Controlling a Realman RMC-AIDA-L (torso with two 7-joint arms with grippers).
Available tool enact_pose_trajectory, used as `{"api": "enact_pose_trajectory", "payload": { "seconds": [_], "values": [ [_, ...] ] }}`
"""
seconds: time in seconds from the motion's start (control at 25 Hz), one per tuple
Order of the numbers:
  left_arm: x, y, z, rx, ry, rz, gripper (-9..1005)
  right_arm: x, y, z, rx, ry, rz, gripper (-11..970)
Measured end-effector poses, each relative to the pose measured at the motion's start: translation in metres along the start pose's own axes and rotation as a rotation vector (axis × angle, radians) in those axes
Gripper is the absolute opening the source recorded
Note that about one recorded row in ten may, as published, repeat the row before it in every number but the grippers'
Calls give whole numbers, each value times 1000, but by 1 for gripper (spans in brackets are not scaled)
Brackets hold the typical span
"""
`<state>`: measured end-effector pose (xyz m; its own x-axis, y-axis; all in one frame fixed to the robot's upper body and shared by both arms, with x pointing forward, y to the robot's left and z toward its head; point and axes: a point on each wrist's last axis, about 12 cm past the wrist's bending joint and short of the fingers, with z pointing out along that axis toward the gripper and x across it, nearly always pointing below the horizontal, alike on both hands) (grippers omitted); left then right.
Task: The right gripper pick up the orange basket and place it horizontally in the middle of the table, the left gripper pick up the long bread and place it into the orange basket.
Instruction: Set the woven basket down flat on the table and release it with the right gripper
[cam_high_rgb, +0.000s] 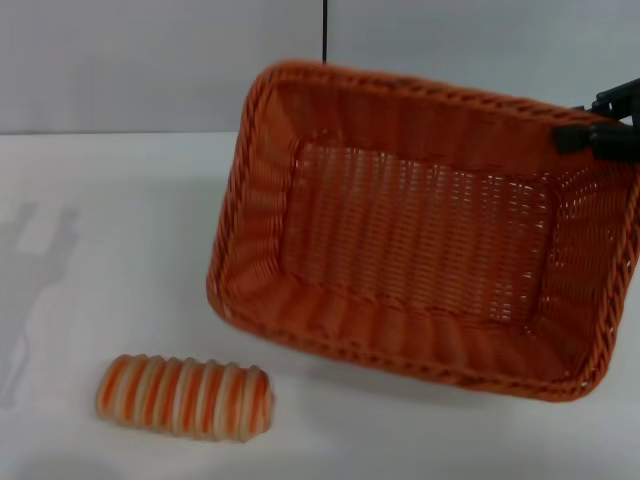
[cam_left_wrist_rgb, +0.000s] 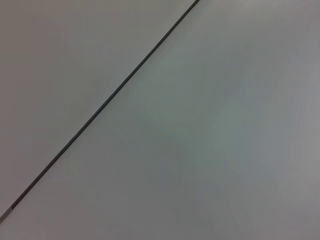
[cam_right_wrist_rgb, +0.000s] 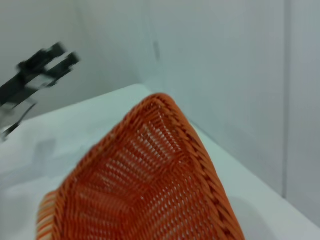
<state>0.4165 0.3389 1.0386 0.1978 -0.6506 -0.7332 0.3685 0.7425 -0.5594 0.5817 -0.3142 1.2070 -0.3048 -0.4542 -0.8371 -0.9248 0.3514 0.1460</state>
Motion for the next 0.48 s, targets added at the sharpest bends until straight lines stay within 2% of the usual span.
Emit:
{"api": "enact_pose_trajectory", "payload": {
  "seconds": [0.2,0.48],
  "values": [
    [0,0,0,1,0,-1,680,-19,7,2,-50,95,-131,164],
    [1,0,3,8,3,-15,679,-33,6,16,-92,159,-217,175]
  ]
}}
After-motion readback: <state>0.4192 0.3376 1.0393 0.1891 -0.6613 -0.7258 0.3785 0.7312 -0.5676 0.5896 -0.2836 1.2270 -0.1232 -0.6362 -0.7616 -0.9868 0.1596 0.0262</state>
